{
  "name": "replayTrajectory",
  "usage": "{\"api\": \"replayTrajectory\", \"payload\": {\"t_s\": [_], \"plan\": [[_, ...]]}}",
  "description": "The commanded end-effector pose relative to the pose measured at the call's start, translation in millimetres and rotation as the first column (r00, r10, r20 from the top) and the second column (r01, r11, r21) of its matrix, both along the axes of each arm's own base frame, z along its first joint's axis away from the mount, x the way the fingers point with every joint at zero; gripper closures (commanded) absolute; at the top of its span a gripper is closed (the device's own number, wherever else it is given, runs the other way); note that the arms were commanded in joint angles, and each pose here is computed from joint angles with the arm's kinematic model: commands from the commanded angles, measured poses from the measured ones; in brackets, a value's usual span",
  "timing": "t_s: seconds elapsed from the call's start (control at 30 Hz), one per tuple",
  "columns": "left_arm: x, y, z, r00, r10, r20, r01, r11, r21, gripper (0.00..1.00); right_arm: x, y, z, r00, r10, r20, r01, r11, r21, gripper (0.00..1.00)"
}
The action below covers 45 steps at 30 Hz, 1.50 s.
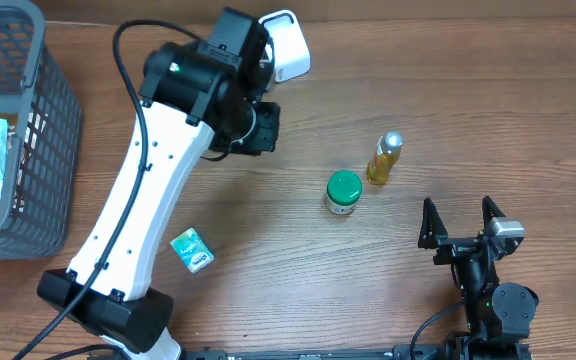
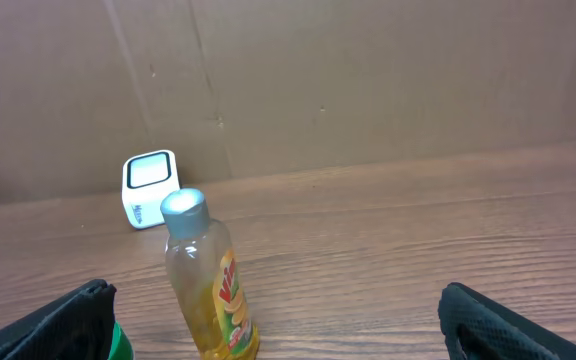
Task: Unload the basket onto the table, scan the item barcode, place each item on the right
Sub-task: 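Move the left gripper down to the small teal packet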
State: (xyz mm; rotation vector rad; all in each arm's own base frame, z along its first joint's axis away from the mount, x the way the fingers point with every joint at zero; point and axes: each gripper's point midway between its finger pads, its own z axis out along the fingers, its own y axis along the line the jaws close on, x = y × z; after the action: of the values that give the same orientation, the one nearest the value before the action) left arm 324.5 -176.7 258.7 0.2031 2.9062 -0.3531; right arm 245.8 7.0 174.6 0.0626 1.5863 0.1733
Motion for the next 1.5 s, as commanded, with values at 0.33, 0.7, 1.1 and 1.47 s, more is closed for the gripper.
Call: {"api": "replayTrajectory", "payload": {"t_s": [0.33,0.7,1.1,1.47], "plan": [[-66.2,32.0,-31.2,0.968,0.117,-0.221,-0.089,0.987,0.134,0.96,0.2,-0.3,-2.3,1.0,-0.004,0.001,0.004,1.0,0.004,0.0],[-123.7,94.2,-67.8,0.815,0.563,-0.137,-0.516,0.812,0.272,0.96,0.2,-0.3,-2.3,1.0,-0.004,0.001,0.004,1.0,0.004,0.0],[-135.0,137.5,-159.0,0.639,0.759,-0.125,-0.693,0.639,0.334,0.95,0.2,-0.3,-2.3,1.0,-0.004,0.001,0.004,1.0,0.004,0.0],[-129.3,163.4,-203.9,0.706,0.672,-0.223,-0.635,0.74,0.222,0.95,0.2,-0.3,-2.3,1.0,-0.004,0.001,0.004,1.0,0.004,0.0]]}}
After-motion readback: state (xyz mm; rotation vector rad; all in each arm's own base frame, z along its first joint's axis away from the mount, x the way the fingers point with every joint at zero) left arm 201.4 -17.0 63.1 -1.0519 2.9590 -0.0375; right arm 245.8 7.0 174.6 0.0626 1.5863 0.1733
